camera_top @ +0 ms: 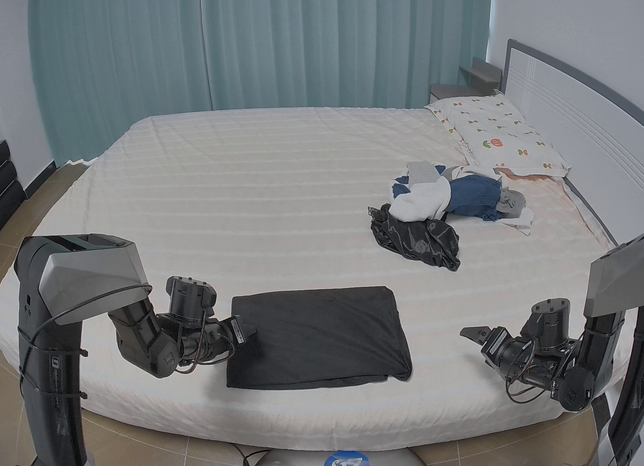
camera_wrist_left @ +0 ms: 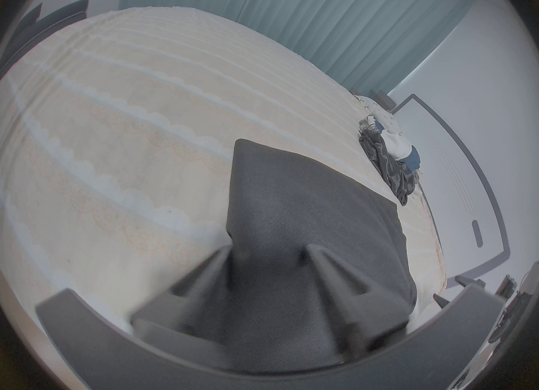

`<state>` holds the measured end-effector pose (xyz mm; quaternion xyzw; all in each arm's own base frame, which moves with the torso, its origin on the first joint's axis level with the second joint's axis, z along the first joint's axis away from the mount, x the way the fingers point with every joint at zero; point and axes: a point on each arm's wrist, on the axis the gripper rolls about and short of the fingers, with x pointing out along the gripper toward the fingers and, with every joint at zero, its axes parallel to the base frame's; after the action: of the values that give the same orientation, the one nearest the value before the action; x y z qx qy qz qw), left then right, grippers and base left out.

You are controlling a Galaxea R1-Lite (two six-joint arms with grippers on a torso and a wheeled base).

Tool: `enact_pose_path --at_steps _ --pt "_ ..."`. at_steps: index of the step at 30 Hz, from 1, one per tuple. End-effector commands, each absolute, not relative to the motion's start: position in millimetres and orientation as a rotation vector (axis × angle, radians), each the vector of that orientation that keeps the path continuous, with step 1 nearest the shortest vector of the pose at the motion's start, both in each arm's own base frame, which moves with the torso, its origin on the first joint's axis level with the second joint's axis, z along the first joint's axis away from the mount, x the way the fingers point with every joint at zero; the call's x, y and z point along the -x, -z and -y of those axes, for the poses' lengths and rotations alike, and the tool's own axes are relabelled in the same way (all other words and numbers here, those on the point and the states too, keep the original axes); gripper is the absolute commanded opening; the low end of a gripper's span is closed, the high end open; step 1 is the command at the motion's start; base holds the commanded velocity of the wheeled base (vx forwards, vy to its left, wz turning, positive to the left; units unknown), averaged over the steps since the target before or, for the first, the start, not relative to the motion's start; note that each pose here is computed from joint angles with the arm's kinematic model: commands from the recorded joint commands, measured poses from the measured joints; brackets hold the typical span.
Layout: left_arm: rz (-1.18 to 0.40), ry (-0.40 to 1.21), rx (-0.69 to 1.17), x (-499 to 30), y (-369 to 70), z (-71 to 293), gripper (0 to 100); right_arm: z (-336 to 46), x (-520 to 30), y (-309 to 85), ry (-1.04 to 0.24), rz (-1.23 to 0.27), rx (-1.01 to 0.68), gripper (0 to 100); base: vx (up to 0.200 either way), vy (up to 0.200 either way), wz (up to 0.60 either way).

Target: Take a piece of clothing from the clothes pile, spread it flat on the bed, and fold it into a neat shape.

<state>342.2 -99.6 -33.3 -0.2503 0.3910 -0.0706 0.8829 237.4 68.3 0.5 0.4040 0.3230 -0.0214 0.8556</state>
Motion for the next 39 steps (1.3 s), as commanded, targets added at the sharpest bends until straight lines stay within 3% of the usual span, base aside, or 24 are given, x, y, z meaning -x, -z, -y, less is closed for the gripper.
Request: enact_pose_path --at_steps 1,22,39 --pt "-0.811 0.145 0.538 -342.9 31.9 100.1 0 -69.4 -236.8 0.0 0.042 -0.683 -0.847 100 0.0 0.0 0.0" --pt "-0.785 0.115 0.626 -339.8 15.2 95.8 0 -70.0 -236.2 -0.2 0.04 -0.686 -0.845 100 0.0 0.0 0.0" --pt "-0.779 0.104 0.632 -340.6 14.3 91.5 0 -71.1 -235.8 -0.2 0.035 -0.688 -0.843 100 0.0 0.2 0.0"
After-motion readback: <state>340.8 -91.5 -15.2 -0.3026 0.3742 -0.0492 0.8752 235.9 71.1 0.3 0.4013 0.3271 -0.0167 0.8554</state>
